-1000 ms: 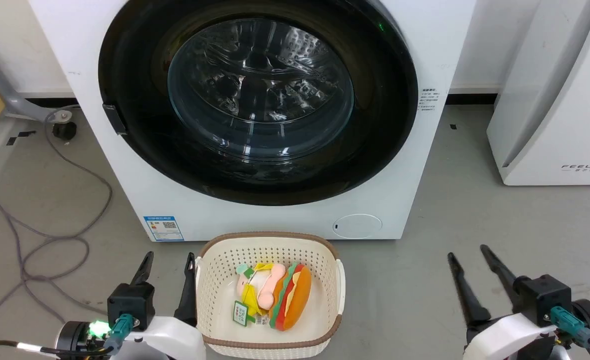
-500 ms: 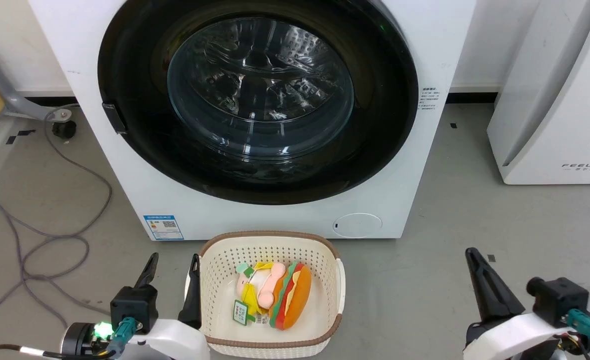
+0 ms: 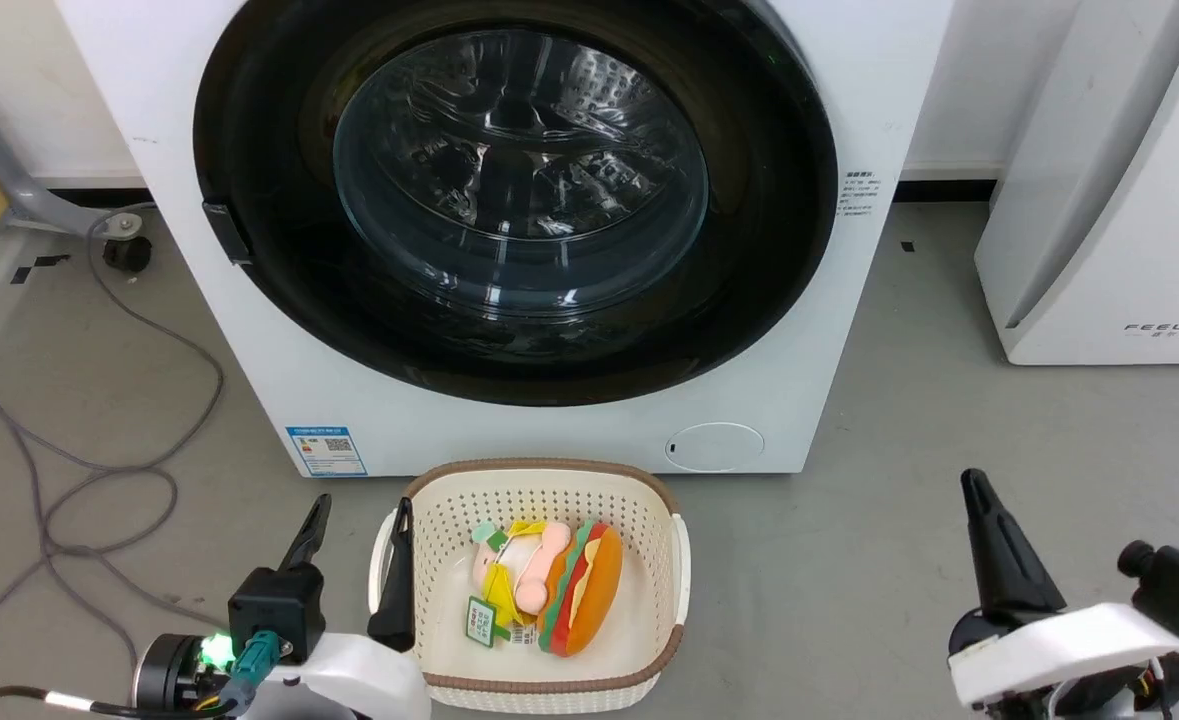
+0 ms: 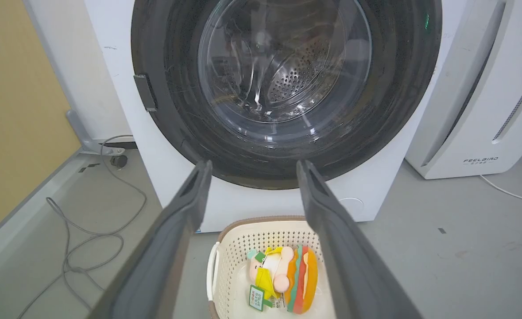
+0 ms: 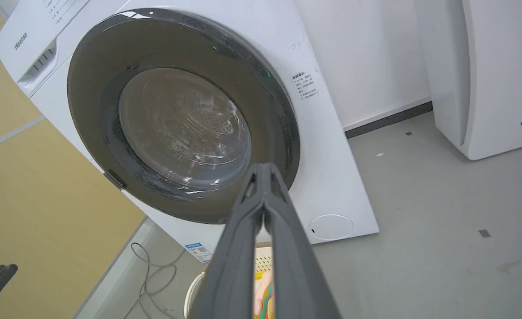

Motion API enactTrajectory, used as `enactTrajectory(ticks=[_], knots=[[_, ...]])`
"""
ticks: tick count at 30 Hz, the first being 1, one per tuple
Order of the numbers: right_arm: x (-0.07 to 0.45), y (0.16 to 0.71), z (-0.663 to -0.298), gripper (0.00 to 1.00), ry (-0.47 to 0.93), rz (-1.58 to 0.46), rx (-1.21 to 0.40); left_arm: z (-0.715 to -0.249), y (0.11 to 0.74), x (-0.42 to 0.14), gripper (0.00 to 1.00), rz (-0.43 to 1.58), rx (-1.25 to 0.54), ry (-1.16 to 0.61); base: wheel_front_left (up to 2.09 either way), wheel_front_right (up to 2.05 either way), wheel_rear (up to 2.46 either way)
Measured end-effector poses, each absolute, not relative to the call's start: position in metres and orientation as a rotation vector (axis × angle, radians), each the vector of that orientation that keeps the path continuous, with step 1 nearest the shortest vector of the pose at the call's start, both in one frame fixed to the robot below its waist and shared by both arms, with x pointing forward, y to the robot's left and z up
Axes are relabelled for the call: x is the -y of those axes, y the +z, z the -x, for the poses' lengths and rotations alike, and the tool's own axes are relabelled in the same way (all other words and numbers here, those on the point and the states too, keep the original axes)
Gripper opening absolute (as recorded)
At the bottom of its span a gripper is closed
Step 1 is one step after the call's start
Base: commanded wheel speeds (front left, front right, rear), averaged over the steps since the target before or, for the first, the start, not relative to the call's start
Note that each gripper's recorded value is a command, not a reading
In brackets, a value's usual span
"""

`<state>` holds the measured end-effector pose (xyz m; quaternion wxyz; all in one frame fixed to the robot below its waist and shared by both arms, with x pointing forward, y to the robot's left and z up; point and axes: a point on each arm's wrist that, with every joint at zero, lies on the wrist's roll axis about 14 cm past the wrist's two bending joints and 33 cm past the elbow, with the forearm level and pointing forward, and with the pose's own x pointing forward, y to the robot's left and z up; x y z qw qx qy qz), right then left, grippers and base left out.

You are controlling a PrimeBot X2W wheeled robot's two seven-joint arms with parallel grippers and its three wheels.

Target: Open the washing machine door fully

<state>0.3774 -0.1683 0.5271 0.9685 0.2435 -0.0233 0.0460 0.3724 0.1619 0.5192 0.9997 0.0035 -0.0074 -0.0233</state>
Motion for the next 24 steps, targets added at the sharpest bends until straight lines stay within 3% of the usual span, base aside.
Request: enactTrajectory(ticks=[24], knots=[[0.211,0.557,-0.449,0.0,0.018,-0.86,0.154,-0.39,0.524,-0.156,1.0,0.02,0.061,-0.064,0.0,0.0,0.0]])
